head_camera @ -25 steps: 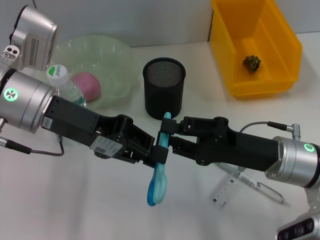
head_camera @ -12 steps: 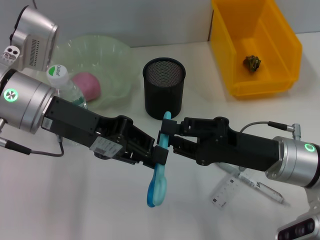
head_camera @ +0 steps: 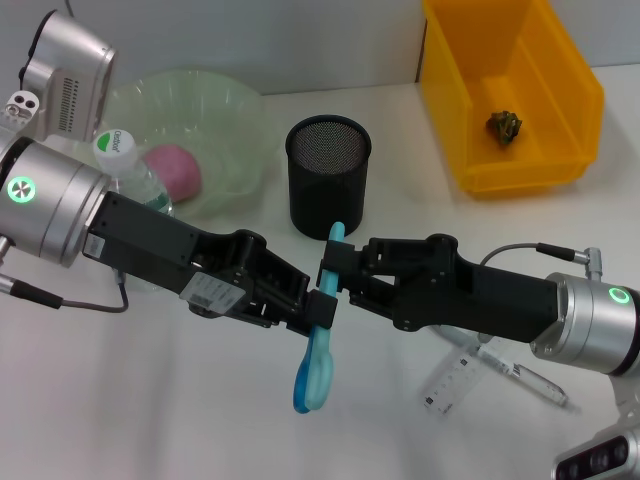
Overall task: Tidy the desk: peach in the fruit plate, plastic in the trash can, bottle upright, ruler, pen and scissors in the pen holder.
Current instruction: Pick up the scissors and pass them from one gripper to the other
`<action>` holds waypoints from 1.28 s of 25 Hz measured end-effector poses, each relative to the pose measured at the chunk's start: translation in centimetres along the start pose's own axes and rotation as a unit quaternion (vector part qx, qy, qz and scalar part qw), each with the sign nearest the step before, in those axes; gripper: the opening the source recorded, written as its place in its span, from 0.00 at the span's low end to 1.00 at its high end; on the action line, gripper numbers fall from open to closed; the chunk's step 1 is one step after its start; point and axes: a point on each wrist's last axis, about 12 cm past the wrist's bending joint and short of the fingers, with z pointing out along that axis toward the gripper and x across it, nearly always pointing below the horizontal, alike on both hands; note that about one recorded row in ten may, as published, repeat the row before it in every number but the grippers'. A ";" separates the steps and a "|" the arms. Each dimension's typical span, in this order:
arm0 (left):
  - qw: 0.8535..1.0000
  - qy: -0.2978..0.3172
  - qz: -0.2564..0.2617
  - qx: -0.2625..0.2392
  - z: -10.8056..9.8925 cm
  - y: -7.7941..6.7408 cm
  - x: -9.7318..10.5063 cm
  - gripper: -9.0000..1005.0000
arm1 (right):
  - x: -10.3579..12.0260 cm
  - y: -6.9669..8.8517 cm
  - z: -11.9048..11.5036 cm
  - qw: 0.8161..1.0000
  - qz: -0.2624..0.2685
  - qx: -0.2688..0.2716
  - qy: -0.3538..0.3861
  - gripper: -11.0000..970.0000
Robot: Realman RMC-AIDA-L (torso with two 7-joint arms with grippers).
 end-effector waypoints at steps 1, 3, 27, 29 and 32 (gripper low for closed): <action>1.000 0.000 0.000 0.000 0.0 0.0 0.0 0.30 | 0.0 0.0 0.0 1.000 0.000 0.000 0.000 0.26; 1.000 0.000 0.000 0.000 0.0 0.0 0.0 0.30 | 0.0 0.0 0.0 1.000 0.000 0.000 0.000 0.25; 1.000 -0.016 -0.003 0.006 -0.7 0.2 0.1 0.70 | -0.3 0.1 -0.1 1.000 0.004 0.003 0.001 0.22; 1.000 -0.017 -0.003 0.006 -0.8 0.2 0.1 0.73 | -0.3 0.1 -0.1 1.000 0.004 0.003 0.001 0.22; 1.000 -0.017 -0.003 0.006 -0.8 0.2 0.1 0.73 | -0.3 0.1 -0.2 1.000 0.004 0.003 0.001 0.21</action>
